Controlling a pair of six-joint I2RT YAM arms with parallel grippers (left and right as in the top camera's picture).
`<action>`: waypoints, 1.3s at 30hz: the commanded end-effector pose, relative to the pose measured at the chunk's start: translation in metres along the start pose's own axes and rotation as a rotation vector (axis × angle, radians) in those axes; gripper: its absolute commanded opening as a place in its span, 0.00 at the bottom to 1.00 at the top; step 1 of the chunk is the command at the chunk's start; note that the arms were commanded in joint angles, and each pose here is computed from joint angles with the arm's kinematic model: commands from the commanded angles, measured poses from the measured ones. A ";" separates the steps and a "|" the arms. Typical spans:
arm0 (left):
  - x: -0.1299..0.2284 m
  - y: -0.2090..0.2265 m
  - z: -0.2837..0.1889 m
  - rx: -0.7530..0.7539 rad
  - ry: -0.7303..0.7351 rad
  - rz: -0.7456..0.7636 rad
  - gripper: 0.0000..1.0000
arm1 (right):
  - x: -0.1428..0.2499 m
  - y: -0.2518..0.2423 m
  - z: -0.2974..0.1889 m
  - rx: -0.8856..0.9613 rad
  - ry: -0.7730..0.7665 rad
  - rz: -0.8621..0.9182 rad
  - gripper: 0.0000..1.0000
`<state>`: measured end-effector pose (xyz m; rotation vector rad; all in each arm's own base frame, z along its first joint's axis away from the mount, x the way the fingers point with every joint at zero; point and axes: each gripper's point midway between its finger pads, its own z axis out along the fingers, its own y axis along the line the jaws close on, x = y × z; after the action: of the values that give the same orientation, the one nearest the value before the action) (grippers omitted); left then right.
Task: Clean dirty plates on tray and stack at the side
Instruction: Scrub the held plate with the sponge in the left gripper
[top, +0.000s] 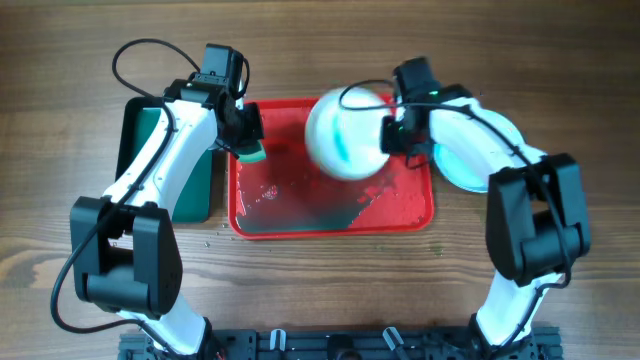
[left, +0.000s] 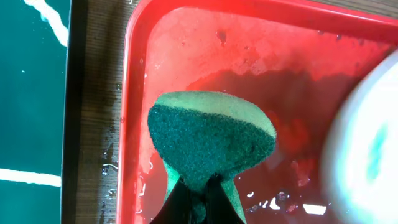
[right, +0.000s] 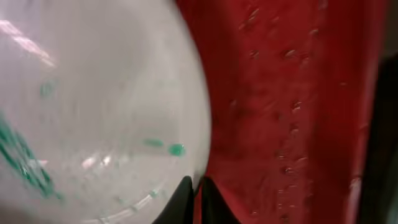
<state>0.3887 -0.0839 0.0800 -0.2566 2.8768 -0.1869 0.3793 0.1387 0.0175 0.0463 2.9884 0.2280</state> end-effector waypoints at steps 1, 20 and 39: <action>0.000 -0.002 0.002 0.013 0.008 -0.018 0.04 | 0.029 0.019 0.009 -0.007 0.096 -0.107 0.04; 0.000 -0.002 0.002 0.014 0.007 -0.018 0.04 | -0.013 0.051 0.018 -0.127 -0.079 -0.428 0.28; 0.000 -0.002 0.002 0.014 0.007 -0.018 0.04 | -0.005 0.089 0.000 -0.282 0.021 -0.008 0.04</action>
<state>0.3888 -0.0839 0.0801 -0.2571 2.8764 -0.1871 0.3881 0.2081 0.0284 -0.2350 2.9086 0.5414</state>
